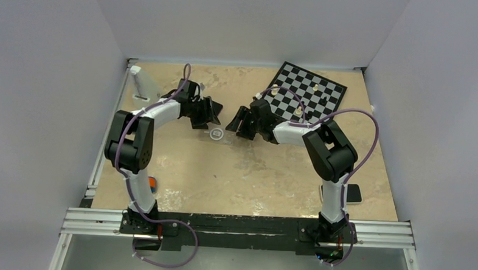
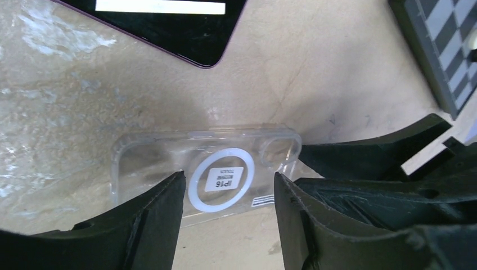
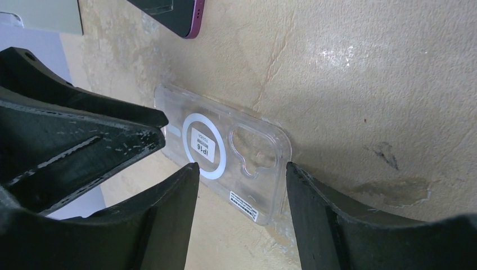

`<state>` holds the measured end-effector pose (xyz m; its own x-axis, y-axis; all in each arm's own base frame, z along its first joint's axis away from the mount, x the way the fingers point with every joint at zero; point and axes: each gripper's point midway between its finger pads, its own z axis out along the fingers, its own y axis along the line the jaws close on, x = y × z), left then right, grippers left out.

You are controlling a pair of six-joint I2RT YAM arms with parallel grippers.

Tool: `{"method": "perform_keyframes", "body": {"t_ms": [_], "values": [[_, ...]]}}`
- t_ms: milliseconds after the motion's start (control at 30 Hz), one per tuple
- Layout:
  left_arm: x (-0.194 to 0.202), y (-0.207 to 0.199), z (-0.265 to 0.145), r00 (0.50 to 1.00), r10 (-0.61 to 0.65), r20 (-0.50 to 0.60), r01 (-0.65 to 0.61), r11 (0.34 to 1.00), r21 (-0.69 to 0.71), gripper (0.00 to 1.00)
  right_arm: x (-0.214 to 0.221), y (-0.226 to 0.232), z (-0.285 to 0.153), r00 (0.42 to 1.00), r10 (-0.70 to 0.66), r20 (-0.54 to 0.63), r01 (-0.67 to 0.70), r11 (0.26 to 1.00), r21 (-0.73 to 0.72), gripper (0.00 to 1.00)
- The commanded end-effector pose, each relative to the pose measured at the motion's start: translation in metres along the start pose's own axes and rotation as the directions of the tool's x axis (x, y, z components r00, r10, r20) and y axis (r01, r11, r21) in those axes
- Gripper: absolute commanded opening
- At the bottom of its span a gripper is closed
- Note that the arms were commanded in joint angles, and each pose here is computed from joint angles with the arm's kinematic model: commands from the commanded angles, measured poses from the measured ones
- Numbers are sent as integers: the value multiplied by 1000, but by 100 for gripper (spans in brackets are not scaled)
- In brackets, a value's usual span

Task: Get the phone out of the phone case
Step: Adjust the phone case at the center of the board.

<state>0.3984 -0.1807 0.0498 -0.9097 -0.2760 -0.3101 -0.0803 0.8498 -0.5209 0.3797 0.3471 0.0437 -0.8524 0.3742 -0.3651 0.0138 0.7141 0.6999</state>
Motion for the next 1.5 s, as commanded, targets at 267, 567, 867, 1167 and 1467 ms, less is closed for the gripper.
{"method": "perform_keyframes", "body": {"t_ms": [267,567,867,1167,1467], "values": [[-39,5,-45,988,65,141,-41,985,-166,80,-37,18,-31,992,-94,85,94,996,4,67],[-23,35,-18,998,-40,53,53,965,-256,92,-39,29,-82,975,-163,152,170,985,-33,71],[13,2,4,984,-177,-5,176,982,-65,84,-58,34,-180,924,-160,348,189,981,-49,76],[78,-125,26,994,-30,-105,44,989,140,84,-64,-16,-263,844,-78,531,77,997,25,81],[69,-142,-34,997,62,34,-66,990,123,95,-51,-81,-275,846,-34,532,-117,962,247,84]]}}
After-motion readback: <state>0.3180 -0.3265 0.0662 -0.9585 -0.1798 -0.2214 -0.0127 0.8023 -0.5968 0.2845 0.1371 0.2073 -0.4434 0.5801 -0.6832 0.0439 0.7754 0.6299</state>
